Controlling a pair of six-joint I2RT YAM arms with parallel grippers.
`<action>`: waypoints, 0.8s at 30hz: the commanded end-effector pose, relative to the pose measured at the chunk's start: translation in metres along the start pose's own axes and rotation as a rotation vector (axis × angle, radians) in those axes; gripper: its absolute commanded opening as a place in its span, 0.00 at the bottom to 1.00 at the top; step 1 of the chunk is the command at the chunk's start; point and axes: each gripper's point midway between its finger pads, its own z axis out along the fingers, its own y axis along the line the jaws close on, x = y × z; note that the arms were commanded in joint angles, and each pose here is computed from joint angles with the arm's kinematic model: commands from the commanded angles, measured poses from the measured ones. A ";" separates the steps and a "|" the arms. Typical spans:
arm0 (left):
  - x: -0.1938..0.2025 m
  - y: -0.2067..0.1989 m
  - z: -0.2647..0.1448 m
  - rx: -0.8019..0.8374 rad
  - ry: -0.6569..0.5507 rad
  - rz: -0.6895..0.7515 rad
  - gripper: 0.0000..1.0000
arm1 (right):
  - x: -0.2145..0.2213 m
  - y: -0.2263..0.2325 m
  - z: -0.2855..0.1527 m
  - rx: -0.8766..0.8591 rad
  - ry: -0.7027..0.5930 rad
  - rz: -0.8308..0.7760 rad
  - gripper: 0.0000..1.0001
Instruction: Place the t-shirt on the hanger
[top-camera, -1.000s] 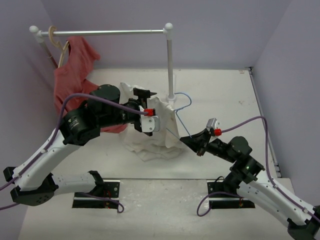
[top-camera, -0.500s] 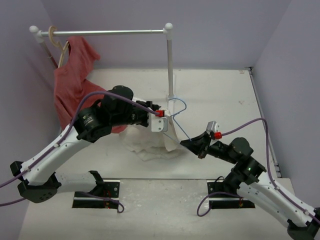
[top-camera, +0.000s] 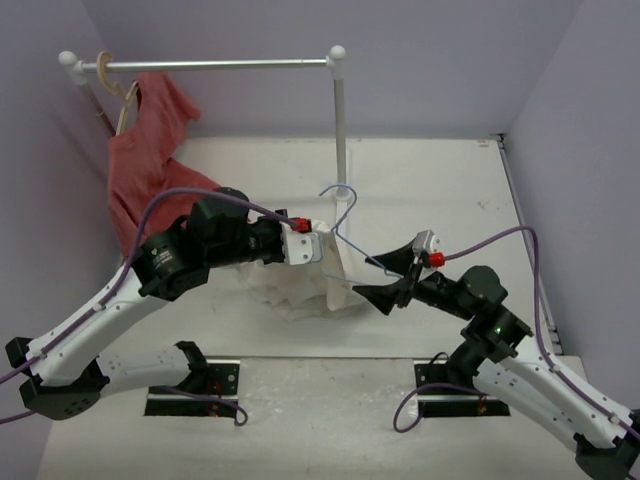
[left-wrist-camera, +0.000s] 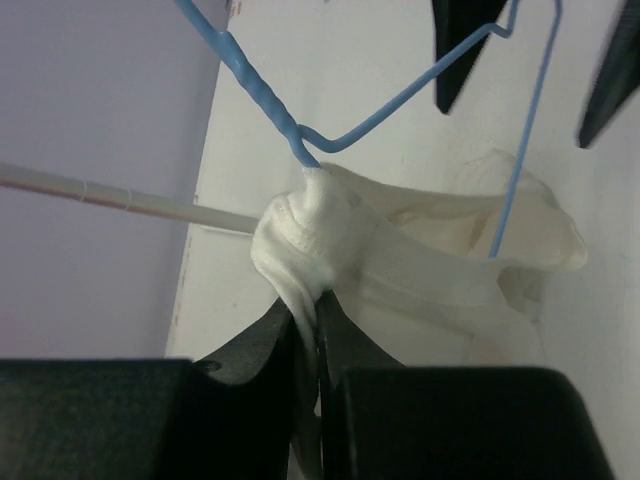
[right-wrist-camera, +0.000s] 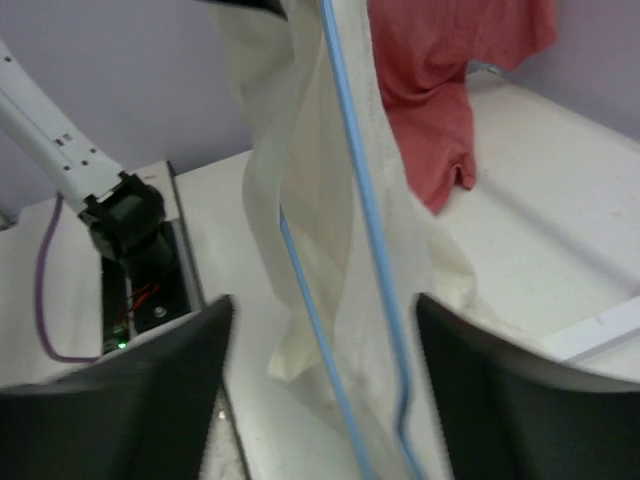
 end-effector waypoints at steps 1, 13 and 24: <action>0.032 0.051 -0.010 -0.424 0.091 -0.279 0.00 | -0.030 -0.049 -0.008 0.317 -0.053 0.044 0.99; 0.044 0.048 -0.034 -0.501 0.084 -0.362 0.00 | 0.004 -0.031 -0.024 0.402 0.048 0.577 0.71; -0.001 0.037 -0.028 -0.346 -0.093 -0.378 0.00 | 0.038 -0.032 0.074 0.537 0.207 0.576 0.60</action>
